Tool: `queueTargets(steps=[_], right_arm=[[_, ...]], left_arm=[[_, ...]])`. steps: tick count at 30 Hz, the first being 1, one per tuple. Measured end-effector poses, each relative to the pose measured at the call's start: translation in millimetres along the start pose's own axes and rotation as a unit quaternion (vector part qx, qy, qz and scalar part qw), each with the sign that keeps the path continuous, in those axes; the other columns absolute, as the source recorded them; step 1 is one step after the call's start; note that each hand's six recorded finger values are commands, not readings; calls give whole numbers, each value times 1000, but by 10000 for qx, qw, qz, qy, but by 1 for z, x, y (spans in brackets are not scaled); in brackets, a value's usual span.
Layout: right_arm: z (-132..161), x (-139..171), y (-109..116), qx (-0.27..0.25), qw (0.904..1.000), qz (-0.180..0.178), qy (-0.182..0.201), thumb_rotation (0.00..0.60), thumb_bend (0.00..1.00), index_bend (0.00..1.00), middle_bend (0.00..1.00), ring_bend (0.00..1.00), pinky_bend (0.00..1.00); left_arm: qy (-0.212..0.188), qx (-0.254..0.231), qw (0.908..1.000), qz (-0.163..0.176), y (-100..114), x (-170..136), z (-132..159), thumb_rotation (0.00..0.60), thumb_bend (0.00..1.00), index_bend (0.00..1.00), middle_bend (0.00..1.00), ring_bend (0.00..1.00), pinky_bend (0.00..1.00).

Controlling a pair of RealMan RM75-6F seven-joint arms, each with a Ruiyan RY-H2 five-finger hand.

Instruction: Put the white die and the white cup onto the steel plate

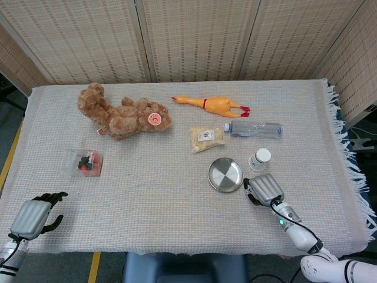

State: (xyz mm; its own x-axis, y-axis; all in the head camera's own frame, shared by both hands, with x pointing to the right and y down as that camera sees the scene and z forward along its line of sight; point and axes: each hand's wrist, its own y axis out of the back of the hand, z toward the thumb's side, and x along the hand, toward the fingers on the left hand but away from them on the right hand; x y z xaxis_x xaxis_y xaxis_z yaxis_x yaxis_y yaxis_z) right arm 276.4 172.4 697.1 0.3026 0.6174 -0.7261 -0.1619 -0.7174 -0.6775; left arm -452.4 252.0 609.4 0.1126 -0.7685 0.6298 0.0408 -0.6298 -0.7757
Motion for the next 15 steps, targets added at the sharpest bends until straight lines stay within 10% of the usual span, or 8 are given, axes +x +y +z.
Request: queueTargets(steps=[15], right_arm=[[24, -54, -5, -238, 9985, -412, 253, 600, 383, 482, 830, 936, 948]], left_arm=[[-17, -22, 10000, -19, 0, 0, 0, 600, 362, 242, 332, 301, 447]])
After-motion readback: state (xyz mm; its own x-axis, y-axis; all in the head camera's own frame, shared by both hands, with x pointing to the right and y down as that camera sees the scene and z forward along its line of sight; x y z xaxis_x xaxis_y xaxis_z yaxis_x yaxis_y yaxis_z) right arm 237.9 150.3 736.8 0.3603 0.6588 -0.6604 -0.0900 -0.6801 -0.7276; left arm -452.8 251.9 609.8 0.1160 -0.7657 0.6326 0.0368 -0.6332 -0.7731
